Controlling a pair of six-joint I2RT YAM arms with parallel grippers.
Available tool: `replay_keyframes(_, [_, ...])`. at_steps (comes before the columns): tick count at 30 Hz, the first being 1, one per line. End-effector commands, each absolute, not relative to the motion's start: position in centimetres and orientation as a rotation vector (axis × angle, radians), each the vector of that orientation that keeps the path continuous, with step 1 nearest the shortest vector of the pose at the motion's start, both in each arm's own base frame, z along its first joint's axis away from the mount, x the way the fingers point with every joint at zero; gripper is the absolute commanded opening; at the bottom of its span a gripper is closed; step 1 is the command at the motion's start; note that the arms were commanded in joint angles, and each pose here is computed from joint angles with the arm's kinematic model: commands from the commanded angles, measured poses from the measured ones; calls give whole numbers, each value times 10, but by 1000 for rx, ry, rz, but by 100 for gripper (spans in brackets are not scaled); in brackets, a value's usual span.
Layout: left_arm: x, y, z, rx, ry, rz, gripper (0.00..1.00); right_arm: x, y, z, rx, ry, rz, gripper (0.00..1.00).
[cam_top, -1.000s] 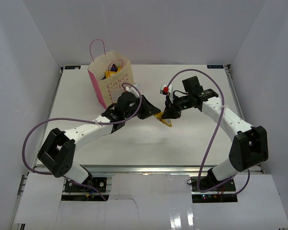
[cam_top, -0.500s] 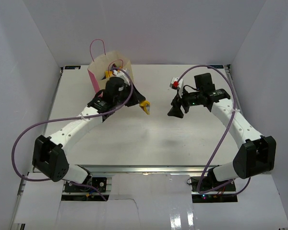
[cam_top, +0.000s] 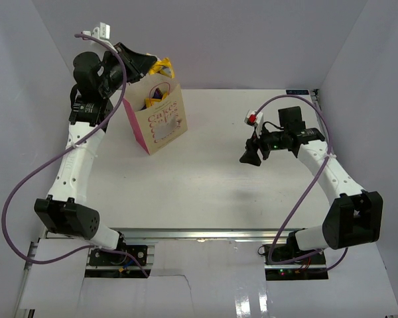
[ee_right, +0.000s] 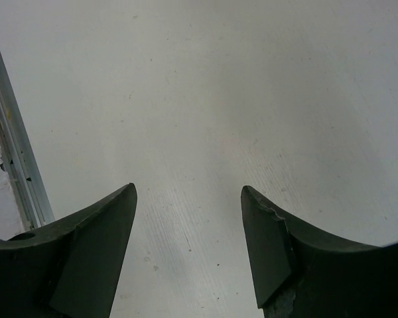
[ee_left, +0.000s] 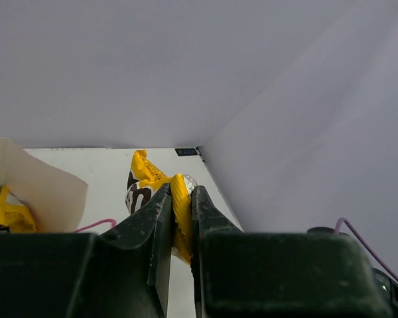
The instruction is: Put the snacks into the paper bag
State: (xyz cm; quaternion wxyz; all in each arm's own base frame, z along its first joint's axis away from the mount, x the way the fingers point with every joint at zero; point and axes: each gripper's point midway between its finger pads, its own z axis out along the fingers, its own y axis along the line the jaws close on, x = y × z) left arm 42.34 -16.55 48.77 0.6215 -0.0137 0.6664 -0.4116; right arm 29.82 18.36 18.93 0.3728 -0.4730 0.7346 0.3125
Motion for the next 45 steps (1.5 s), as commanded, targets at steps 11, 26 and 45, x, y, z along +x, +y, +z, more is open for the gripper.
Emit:
replay_keyframes(11, [496,-98,428,-216,1637,-805,15,297,176,193,-1198,1853,768,70])
replay_keyframes(26, [401,-59,470,-111,1510,-472,97,360,105,233,-810,2019,344,98])
replay_keyframes(45, [261,-50,282,-195,1598,-465,98,381,23,271,-391,1951,104,90])
